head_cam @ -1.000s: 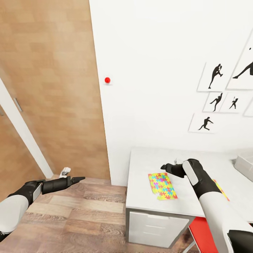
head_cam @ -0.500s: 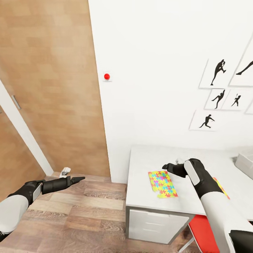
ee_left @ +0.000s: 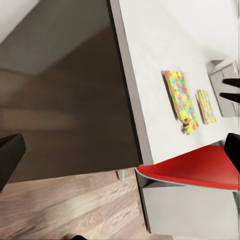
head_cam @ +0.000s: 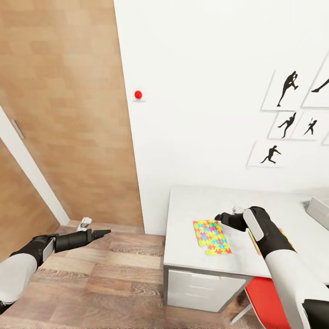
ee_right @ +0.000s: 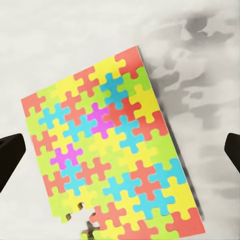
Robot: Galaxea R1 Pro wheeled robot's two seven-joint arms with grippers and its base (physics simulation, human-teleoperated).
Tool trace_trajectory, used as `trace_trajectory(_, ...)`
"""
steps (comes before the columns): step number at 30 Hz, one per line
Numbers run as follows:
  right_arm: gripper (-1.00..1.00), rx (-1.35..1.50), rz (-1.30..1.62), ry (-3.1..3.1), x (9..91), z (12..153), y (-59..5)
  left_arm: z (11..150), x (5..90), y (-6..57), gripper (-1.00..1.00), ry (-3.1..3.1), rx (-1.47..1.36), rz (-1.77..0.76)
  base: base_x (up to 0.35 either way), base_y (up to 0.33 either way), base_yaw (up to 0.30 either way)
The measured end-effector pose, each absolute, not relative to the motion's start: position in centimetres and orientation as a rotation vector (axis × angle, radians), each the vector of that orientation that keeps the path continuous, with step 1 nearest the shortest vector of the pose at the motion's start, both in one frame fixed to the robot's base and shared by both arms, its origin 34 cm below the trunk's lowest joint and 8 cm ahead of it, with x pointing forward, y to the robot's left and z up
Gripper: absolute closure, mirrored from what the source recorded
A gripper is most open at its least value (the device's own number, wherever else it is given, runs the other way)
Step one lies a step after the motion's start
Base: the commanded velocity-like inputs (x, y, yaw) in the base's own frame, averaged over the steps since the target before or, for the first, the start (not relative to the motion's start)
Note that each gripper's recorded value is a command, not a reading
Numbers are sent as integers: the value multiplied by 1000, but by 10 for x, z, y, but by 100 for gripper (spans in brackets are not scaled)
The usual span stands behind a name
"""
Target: Put all the toys in the child's room - the three board games (two on the bed and one on the table), the two jigsaw puzzles on the table, and the tennis ball on the table - inside the toy box on the table in the child's room.
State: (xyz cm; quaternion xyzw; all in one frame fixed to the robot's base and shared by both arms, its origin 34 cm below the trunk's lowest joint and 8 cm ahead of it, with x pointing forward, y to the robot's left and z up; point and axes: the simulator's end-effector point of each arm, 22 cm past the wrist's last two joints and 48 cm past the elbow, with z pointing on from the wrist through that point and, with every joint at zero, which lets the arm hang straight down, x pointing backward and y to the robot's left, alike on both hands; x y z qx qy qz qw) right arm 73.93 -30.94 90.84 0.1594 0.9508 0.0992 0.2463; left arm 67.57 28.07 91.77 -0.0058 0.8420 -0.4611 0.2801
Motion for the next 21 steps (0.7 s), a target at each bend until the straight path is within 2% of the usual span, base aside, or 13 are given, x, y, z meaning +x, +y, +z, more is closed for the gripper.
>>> trace_trajectory(21, -100, 444, 272, 2627, 735, 887, -309, 903, 670, 277, -100, 2270, -20, -1278, 0, 0, 0)
